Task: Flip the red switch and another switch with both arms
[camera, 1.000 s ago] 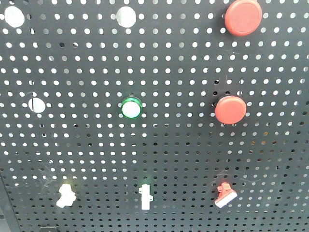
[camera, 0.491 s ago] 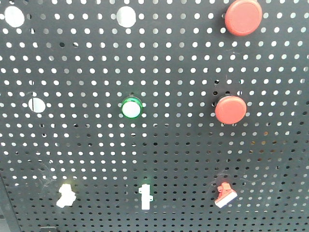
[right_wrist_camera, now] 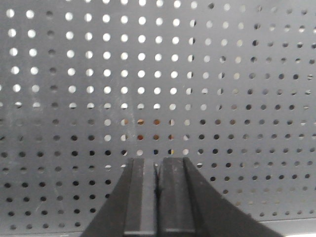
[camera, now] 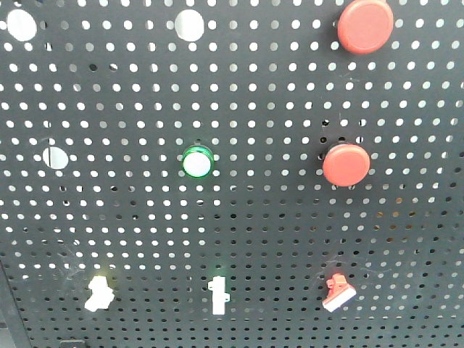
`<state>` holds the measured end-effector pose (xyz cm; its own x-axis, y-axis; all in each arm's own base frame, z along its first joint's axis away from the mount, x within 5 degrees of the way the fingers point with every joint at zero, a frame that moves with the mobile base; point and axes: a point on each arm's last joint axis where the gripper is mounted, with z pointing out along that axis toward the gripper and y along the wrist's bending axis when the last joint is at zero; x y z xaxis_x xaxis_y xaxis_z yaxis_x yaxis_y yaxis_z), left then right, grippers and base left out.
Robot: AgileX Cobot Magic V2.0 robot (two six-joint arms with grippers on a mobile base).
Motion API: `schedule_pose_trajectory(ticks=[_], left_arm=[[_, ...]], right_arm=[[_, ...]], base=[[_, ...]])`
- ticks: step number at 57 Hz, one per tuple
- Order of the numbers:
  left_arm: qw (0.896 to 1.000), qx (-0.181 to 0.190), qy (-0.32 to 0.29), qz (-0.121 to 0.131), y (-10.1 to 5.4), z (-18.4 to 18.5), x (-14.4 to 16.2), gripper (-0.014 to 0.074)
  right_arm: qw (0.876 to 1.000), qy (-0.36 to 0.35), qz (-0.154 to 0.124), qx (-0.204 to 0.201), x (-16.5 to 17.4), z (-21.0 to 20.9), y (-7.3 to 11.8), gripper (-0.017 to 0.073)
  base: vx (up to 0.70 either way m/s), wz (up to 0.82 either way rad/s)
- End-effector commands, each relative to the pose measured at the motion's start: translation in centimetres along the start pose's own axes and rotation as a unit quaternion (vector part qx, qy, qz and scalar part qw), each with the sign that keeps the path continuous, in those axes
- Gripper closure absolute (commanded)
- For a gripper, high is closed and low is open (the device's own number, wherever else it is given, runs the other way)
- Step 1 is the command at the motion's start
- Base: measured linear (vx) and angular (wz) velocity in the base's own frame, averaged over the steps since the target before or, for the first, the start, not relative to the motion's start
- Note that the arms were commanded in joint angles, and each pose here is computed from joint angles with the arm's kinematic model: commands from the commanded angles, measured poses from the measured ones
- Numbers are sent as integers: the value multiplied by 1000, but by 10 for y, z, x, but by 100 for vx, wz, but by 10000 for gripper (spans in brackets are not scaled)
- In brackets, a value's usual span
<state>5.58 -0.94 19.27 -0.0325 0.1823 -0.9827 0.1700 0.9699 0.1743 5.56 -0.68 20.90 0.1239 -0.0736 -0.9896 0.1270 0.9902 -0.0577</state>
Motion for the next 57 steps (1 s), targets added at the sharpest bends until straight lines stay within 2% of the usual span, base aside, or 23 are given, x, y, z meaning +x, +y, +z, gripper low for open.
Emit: schedule_pose_trajectory(ticks=[1,57], left_arm=[[999,-10,-36,-5,1,0,-1,591],[999,-10,-36,-5,1,0,-1,591]], right_arm=[[999,-38,-6,7,-5,-1,-1,566],[999,-40,-6,7,-6,-1,-1,566]], base=[[0,0],[0,0]])
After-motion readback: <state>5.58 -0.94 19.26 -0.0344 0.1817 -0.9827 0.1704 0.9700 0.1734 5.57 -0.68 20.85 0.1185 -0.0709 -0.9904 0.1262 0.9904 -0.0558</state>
